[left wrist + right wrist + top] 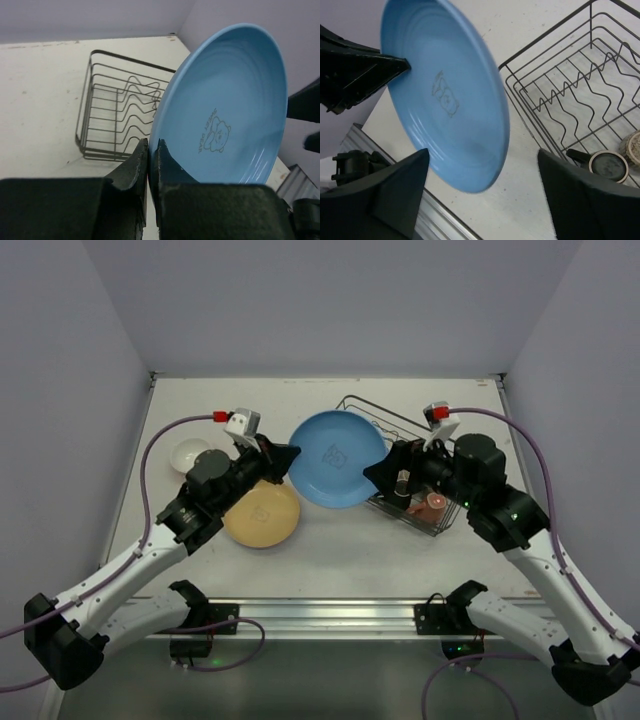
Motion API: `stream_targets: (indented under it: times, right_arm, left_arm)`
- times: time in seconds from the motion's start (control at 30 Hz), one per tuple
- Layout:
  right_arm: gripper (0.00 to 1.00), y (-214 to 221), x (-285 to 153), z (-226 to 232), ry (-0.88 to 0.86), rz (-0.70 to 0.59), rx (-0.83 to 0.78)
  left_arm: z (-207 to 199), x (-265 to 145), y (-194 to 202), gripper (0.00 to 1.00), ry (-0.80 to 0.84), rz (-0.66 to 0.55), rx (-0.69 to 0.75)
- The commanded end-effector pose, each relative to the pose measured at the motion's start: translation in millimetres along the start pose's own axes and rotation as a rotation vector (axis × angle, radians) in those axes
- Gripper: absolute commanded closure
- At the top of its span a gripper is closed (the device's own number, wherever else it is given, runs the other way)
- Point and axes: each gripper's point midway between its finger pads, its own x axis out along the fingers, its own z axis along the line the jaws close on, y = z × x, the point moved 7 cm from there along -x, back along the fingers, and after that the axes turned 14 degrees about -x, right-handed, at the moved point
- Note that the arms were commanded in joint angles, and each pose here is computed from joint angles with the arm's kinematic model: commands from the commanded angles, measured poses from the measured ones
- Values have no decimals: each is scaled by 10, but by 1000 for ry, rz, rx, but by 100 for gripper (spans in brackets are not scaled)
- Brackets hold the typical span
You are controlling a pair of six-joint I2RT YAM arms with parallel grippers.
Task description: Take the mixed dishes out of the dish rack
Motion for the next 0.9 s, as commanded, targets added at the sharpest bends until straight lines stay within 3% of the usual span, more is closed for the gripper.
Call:
stream_targets:
  times: [0.0, 0.23, 0.4, 0.6, 0.67, 0.87]
  right_arm:
    - [1, -146, -130, 37, -7, -105, 1]
    - [1, -52, -222, -160, 162, -109, -31]
    - [1, 28, -198, -196, 181, -91, -35]
    - [1, 94, -165, -205, 180, -71, -30]
    - [1, 96, -181, -205, 179, -75, -33]
    - [1, 137, -227, -223, 190, -79, -45]
  left_arm:
    - [138, -24, -166, 100, -179, -118, -57]
    - [645, -452, 14, 100, -640, -181, -211]
    - [921, -829, 210, 100, -864, -233, -307]
    - [1378, -1002, 344, 100, -1007, -216, -369]
    - [1496, -1020, 468, 100, -983, -140, -432]
    - [1664, -1110, 528, 100, -982, -144, -496]
